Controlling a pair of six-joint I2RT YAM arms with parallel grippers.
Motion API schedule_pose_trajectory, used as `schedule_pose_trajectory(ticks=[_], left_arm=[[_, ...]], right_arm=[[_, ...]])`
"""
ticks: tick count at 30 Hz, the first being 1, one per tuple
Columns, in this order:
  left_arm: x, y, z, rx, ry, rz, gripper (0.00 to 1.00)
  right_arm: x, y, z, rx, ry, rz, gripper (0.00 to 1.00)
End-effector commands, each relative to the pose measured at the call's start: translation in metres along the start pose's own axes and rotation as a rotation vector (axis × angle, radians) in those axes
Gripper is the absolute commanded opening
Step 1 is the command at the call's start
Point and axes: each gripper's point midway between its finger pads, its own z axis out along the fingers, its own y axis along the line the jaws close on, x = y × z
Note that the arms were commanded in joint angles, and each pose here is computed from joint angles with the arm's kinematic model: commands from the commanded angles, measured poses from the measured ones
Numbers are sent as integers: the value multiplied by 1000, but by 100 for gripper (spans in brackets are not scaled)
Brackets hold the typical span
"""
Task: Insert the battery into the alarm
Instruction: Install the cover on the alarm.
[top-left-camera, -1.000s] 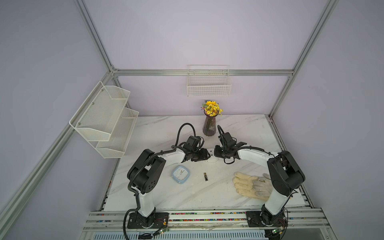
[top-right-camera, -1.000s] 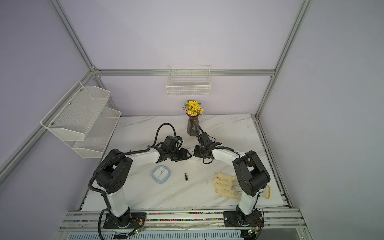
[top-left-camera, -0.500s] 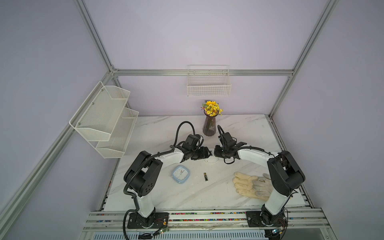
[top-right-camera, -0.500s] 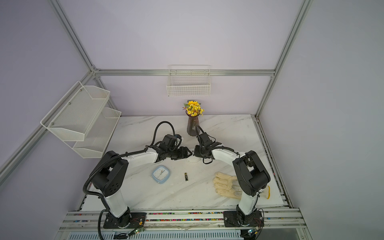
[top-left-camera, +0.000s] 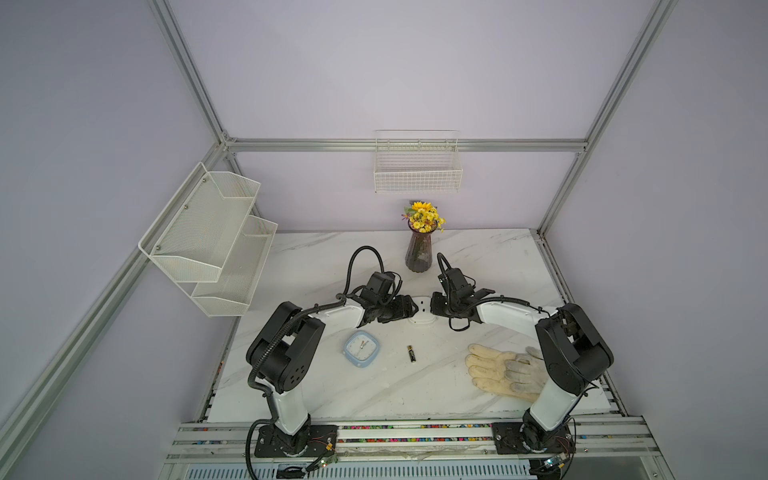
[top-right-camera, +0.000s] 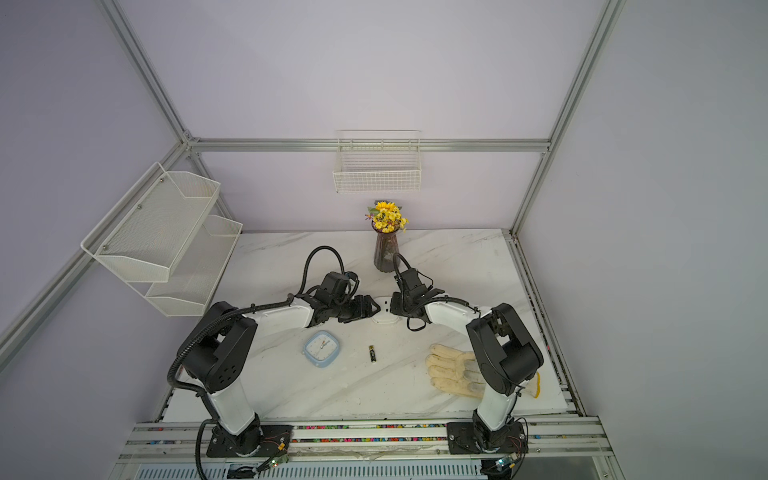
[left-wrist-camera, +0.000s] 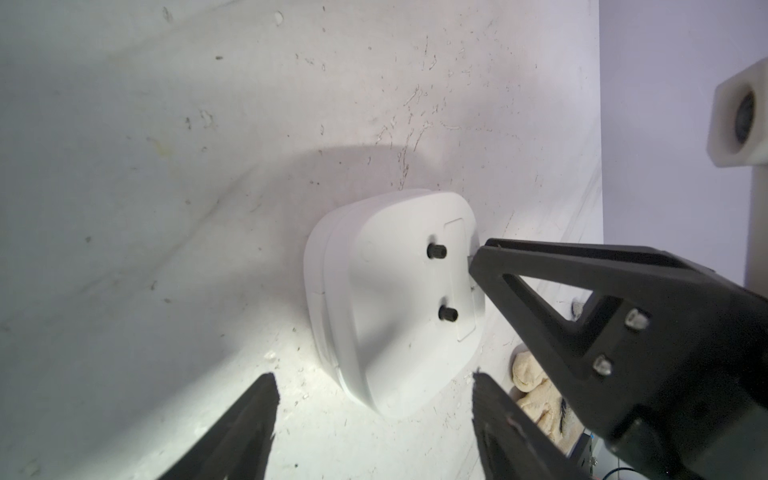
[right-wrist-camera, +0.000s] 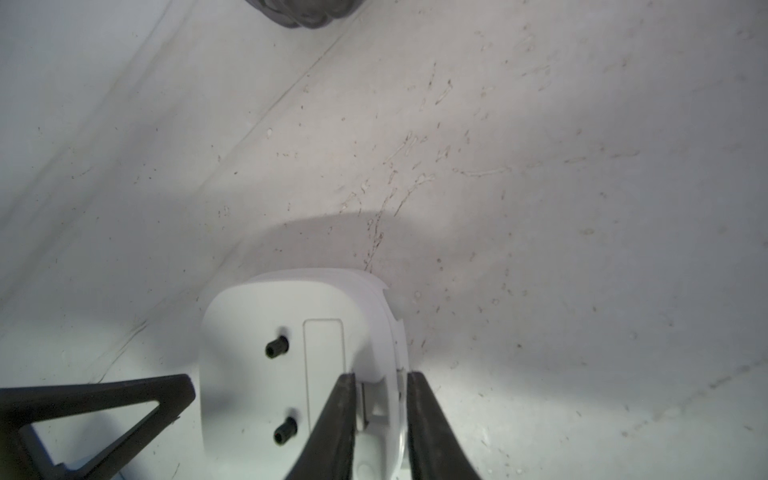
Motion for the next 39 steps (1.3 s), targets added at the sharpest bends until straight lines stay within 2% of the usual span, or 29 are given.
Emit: schedule_pose_trajectory(ticks=[1,6,12,15,19,20,24,39], left_arm=[[-7,-3,4,27,-29,-10,74],[-6,-3,11,46,-17,-22,73],[-12,1,1,14,-56,-10,73],[-17,-1,-8,10,-85,-3,73],[-22,-1,-18,4,-123,0,74],[-22,-1,-20,3,-130,-2,74],[-24,-2,-26,13,-154,-6,75],[-19,-4,-18,44,-124,-18,76]], right_arm=[[40,-29,8,84,107,-7,24],[41,-20,6,33,106,18,24],[16,-3,-18,-41,3,41,30],[3,6,-29,-71,-33,48,39],[-7,19,-36,-107,-63,43,59],[-6,21,-34,-108,-58,37,61],[-2,27,-21,-96,-29,19,62],[11,20,3,-31,19,11,59]])
